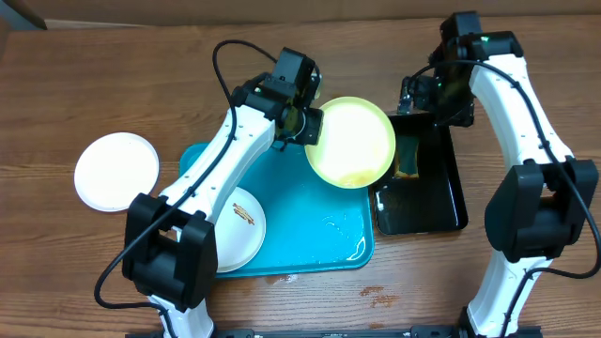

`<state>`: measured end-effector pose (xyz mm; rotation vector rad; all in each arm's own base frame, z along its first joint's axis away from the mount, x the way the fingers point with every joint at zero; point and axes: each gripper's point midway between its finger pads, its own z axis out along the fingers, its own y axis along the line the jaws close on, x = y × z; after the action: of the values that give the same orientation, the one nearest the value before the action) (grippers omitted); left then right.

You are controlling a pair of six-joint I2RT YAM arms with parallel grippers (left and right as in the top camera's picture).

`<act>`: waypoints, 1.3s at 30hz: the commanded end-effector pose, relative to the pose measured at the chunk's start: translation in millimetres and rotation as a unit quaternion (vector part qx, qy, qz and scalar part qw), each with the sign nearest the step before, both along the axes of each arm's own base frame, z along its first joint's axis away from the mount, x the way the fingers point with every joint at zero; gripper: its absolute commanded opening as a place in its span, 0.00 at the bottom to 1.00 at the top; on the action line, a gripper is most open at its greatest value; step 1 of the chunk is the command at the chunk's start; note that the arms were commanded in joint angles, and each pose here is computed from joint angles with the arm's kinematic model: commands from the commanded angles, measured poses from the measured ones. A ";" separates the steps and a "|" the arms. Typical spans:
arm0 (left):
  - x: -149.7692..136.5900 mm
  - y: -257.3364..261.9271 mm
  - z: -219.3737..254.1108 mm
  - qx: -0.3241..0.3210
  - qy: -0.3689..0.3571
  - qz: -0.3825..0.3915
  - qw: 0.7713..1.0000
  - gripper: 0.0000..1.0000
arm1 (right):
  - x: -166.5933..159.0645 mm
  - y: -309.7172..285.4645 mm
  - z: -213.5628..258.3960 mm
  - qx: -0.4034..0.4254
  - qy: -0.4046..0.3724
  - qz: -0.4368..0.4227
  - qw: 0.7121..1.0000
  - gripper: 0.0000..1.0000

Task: Clean dirty plates on tray and stack at the side
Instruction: 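Lift the yellow plate off the teal tray with the left gripper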

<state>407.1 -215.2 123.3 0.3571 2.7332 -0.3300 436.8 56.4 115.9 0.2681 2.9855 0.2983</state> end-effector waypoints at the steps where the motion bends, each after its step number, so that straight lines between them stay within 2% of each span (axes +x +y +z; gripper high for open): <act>1: 13.6 -6.0 18.4 0.017 -0.041 0.010 0.999 0.04 | 17.4 -23.2 21.9 0.035 -0.034 -0.035 0.998 1.00; 8: 21.3 -30.5 42.3 0.036 -0.103 -0.007 0.994 0.04 | 21.7 -77.0 35.2 0.128 -0.049 -0.107 0.985 1.00; 15: 22.3 -69.3 60.3 0.066 -0.187 -0.064 0.978 0.04 | 13.2 -131.2 37.0 0.142 -0.053 -0.169 0.974 1.00; 21: 7.7 -109.7 84.2 0.152 -0.289 -0.128 0.937 0.04 | 9.4 -146.3 36.5 0.141 -0.053 -0.186 0.971 1.00; 22: 3.2 -115.5 90.0 0.174 -0.309 -0.132 0.926 0.04 | 9.3 -146.6 36.3 0.139 -0.053 -0.187 0.971 1.00; 23: -5.7 -125.3 102.5 0.213 -0.345 -0.133 0.905 0.04 | 9.3 -146.6 36.3 0.139 -0.053 -0.186 0.971 1.00; 26: -22.5 -138.7 122.7 0.261 -0.393 -0.125 0.873 0.04 | 9.3 -146.6 36.3 0.139 -0.053 -0.186 0.971 1.00; 31: -44.0 -147.8 139.0 0.293 -0.428 -0.102 0.849 0.04 | 9.3 -146.6 36.3 0.139 -0.053 -0.187 0.971 1.00; 34: -44.5 -143.8 145.0 0.305 -0.437 -0.085 0.842 0.04 | 9.3 -146.6 36.3 0.139 -0.053 -0.186 0.971 1.00; 37: -45.8 -126.9 165.6 0.349 -0.462 -0.026 0.815 0.04 | 9.3 -146.6 36.3 0.139 -0.053 -0.187 0.971 1.00; 39: -47.5 -125.6 173.3 0.347 -0.473 -0.002 0.810 0.04 | 9.3 -146.6 36.3 0.139 -0.053 -0.187 0.971 1.00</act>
<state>359.0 -360.6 261.9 0.7056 1.8133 0.5658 440.5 -89.9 141.2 0.8192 2.7370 0.6539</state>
